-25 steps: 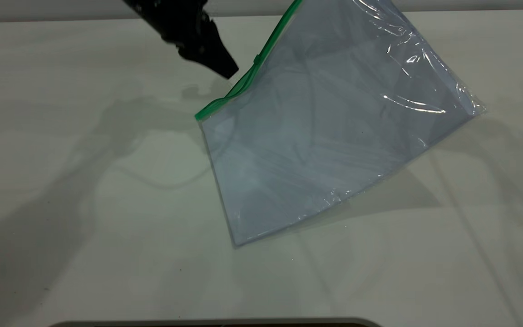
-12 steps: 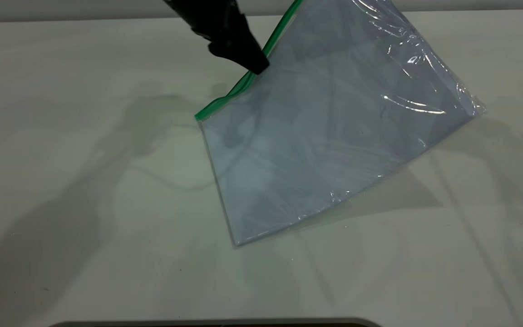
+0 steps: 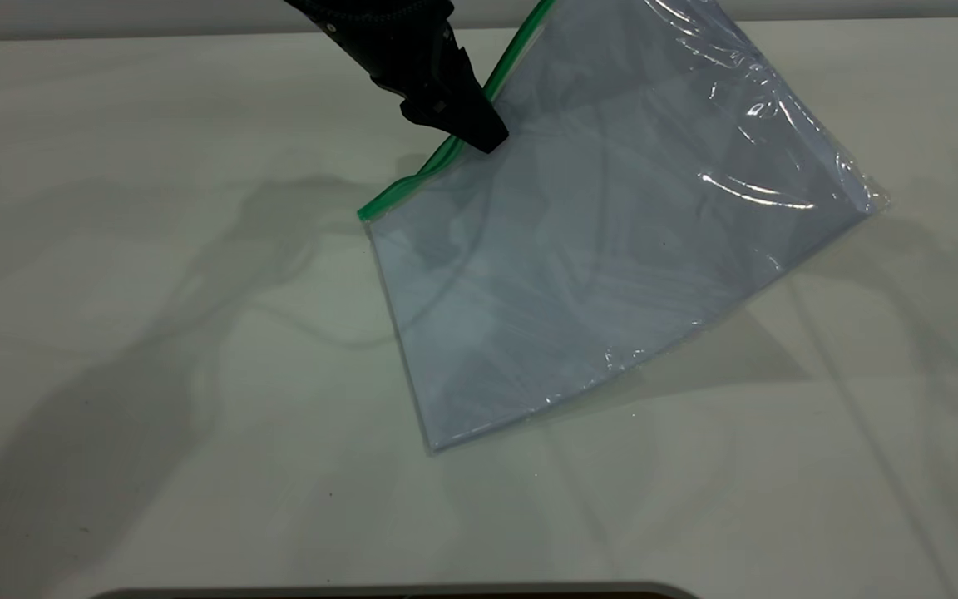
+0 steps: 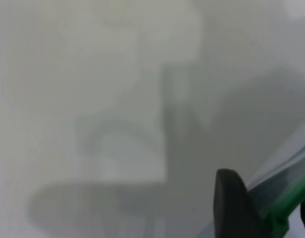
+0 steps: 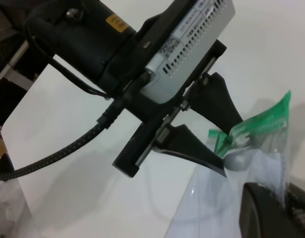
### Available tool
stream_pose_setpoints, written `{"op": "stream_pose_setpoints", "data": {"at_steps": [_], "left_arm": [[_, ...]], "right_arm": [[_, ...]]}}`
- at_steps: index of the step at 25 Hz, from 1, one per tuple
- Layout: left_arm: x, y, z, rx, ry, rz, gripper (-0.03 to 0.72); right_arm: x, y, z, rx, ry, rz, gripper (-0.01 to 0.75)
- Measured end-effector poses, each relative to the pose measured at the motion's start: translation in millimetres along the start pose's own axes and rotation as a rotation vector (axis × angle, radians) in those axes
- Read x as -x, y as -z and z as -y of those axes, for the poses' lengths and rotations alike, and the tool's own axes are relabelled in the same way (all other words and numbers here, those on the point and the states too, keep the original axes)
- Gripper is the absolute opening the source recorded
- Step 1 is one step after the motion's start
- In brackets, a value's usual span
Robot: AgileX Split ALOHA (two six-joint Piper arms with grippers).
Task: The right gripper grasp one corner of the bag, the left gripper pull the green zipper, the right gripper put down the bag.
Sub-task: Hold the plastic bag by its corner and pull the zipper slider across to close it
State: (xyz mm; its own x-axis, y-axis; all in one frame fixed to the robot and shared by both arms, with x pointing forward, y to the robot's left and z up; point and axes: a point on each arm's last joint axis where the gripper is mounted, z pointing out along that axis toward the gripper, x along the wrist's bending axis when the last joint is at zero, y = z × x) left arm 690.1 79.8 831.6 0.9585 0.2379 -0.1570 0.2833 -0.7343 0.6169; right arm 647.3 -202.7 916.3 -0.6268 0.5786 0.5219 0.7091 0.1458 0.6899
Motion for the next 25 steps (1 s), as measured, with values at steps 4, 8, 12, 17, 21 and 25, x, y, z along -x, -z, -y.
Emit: {"op": "stream_pose_setpoints", "data": {"at_steps": [4,8,12,17,21,25], "left_arm": [[-1.4,0.0,-0.8,0.009,0.005,-0.016,0.292],[-2.0,0.0,-0.9,0.010,0.002,-0.022,0.229],[-2.1,0.0,-0.9,0.010,-0.001,-0.023,0.226],[-2.8,0.9,-2.5,0.014,-0.005,-0.026,0.237],[-2.8,1.0,-2.4,0.012,-0.006,-0.026,0.239],[-2.8,1.0,-2.4,0.012,-0.006,-0.026,0.240]], "right_arm": [[0.0,0.0,0.1,-0.001,0.001,0.000,0.033],[0.3,0.0,0.1,-0.001,0.001,0.003,0.033],[0.4,0.0,0.0,-0.001,0.002,0.004,0.033],[0.4,0.0,-0.1,-0.002,0.003,0.004,0.033],[0.4,0.0,-0.1,-0.002,0.003,0.004,0.033],[0.4,0.0,-0.1,-0.002,0.003,0.004,0.033]]}}
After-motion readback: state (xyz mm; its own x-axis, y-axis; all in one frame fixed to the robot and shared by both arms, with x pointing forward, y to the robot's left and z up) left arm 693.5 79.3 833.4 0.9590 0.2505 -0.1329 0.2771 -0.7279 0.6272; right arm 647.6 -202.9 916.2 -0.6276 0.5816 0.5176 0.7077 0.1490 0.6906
